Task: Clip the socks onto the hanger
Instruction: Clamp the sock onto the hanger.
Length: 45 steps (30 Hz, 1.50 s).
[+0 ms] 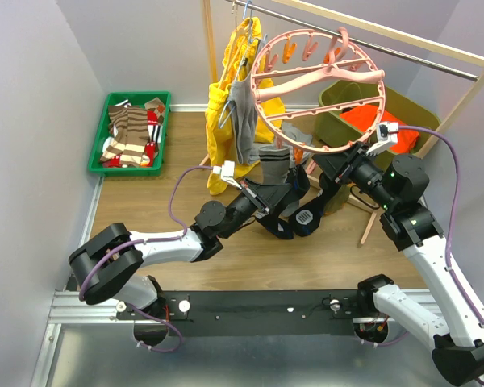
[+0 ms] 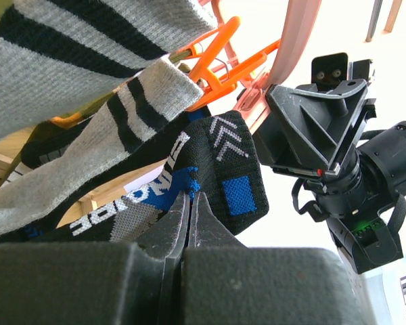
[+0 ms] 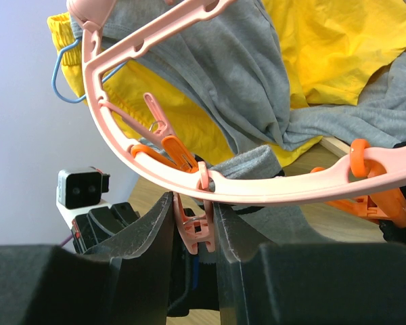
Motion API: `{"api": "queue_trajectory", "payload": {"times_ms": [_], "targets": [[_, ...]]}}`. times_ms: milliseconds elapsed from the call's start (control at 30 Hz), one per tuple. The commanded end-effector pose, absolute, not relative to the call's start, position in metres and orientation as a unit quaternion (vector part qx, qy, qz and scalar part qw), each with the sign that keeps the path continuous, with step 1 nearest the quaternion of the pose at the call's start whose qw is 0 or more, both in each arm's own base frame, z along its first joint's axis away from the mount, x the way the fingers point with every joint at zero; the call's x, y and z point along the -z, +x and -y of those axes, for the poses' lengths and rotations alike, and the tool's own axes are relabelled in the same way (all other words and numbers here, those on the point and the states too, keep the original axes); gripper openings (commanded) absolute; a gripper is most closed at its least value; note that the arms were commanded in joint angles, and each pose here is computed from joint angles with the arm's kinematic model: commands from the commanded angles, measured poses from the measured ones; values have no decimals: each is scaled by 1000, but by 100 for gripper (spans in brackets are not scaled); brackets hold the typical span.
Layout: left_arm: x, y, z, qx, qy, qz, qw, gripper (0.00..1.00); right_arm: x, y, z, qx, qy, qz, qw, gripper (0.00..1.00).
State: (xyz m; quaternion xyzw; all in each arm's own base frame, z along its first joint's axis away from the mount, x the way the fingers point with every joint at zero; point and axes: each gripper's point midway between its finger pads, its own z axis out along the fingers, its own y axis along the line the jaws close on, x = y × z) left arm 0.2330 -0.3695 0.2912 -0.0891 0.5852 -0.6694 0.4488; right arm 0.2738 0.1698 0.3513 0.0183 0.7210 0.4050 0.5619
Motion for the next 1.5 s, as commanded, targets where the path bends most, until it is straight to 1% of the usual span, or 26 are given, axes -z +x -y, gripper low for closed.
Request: {"api": "queue_trajectory", "payload": {"times_ms": [0, 300, 900, 1367, 1467], "targets": [[-291, 236, 367, 667, -105, -582, 453, 0, -360, 271, -172, -413, 11, -711, 570, 1], [-280, 242, 367, 643, -117, -606, 452, 0, -361, 272, -169, -407, 15, -710, 575, 1], [-315, 236, 368, 684, -97, -552, 468, 0, -351, 273, -171, -408, 13, -717, 565, 1], [-311, 239, 381, 685, -88, -558, 461, 0, -358, 269, -175, -424, 7, -709, 563, 1], [-317, 239, 381, 688, -88, -551, 464, 0, -358, 270, -177, -428, 7, -709, 561, 1]]}}
